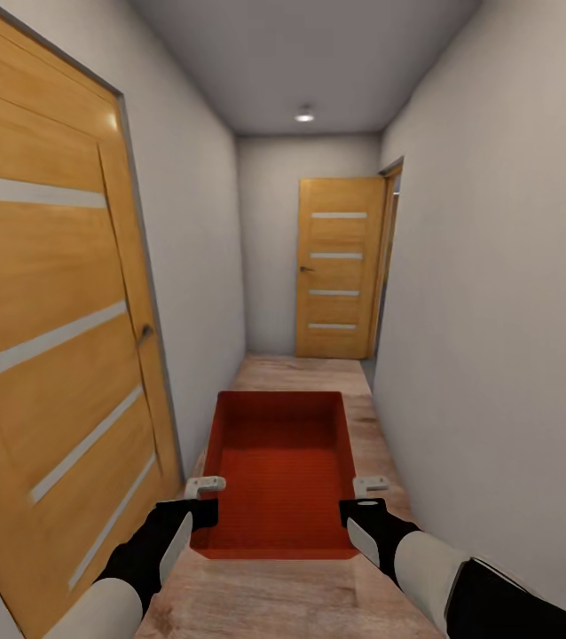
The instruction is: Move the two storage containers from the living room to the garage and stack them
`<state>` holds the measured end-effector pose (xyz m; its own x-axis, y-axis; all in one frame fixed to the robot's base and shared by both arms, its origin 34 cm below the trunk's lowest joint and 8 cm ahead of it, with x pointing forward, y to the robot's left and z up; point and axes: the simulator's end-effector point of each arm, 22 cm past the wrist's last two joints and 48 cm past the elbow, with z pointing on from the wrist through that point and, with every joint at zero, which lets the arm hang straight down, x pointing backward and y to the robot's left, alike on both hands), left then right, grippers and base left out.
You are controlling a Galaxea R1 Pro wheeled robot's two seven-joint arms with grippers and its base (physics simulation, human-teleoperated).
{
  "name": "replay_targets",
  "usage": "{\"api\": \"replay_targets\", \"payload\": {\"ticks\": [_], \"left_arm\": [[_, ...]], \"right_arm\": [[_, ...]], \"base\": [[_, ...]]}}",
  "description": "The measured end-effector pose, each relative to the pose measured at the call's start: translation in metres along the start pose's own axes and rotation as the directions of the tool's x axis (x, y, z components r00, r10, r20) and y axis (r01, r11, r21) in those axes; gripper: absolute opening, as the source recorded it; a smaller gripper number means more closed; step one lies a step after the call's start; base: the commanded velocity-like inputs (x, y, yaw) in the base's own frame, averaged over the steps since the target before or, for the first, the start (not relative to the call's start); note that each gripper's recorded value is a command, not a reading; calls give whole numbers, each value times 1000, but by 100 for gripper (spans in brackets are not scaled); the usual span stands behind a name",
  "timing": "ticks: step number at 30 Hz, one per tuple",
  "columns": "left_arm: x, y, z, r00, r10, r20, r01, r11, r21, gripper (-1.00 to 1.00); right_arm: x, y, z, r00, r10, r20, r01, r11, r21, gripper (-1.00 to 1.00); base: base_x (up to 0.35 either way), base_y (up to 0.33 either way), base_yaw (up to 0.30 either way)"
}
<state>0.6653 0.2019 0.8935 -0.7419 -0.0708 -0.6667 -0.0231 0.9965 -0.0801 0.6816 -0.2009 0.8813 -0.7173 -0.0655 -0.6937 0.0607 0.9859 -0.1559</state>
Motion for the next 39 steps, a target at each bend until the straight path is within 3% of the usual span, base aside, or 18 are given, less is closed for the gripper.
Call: {"api": "replay_targets", "payload": {"ticks": [39], "left_arm": [[0,0,0,1000,0,0,0,1000,0,-100]], "right_arm": [[0,0,0,1000,0,0,0,1000,0,-100]], "base": [[323,0,0]]}}
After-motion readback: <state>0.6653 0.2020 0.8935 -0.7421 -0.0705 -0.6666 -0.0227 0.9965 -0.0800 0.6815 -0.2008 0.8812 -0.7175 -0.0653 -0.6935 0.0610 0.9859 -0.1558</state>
